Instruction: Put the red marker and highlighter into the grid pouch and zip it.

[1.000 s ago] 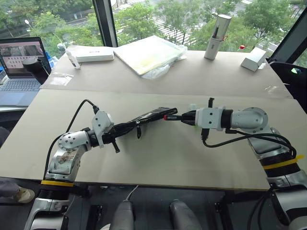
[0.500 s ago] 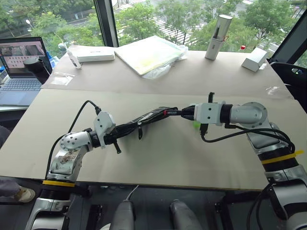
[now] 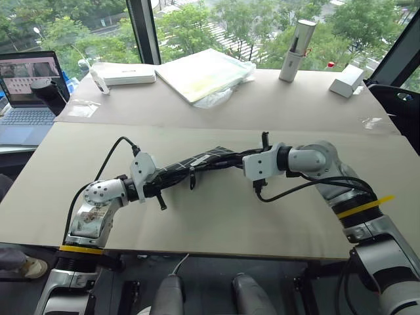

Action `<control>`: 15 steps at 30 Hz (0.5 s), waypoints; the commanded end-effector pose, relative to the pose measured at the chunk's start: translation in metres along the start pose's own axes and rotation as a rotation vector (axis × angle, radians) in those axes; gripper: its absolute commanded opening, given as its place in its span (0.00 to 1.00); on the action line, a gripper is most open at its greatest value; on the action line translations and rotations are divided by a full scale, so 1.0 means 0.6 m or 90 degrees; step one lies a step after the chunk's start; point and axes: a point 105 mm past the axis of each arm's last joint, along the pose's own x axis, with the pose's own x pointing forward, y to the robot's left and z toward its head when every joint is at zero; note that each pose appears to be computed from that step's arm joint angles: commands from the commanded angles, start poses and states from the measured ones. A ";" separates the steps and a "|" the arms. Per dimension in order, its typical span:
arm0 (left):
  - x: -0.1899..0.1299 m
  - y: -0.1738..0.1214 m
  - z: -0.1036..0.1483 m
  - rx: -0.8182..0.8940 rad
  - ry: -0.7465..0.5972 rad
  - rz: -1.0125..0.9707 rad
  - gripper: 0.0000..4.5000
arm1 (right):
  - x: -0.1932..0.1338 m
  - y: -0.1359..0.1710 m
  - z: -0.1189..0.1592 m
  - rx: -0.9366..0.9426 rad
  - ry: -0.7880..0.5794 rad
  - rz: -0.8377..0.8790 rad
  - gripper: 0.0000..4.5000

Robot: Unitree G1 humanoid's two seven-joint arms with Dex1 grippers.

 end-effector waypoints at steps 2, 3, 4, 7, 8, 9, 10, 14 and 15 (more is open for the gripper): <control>0.007 0.004 0.024 0.022 -0.027 -0.012 0.00 | 0.045 -0.015 0.066 -0.023 -0.082 -0.020 0.10; 0.007 0.003 0.024 0.023 -0.027 -0.013 0.00 | 0.052 -0.014 0.070 -0.025 -0.087 -0.022 0.10; 0.008 0.003 0.024 0.022 -0.028 -0.014 0.00 | 0.056 -0.014 0.072 -0.018 -0.090 -0.026 0.10; 0.009 0.002 0.024 0.021 -0.030 -0.015 0.00 | 0.067 -0.019 0.077 -0.006 -0.101 -0.042 0.10; 0.010 0.002 0.025 0.020 -0.030 -0.015 0.00 | 0.069 -0.021 0.078 -0.003 -0.103 -0.048 0.10; 0.010 0.001 0.024 0.020 -0.031 -0.015 0.00 | 0.069 -0.022 0.077 0.001 -0.103 -0.052 0.10; 0.011 0.001 0.024 0.020 -0.031 -0.015 0.00 | 0.069 -0.022 0.074 0.007 -0.102 -0.052 0.10; 0.010 0.000 0.023 0.019 -0.030 -0.015 0.00 | 0.051 -0.036 0.051 0.056 -0.083 -0.065 0.43; 0.010 0.001 0.023 0.019 -0.030 -0.015 0.00 | 0.045 -0.042 0.045 0.065 -0.078 -0.070 0.50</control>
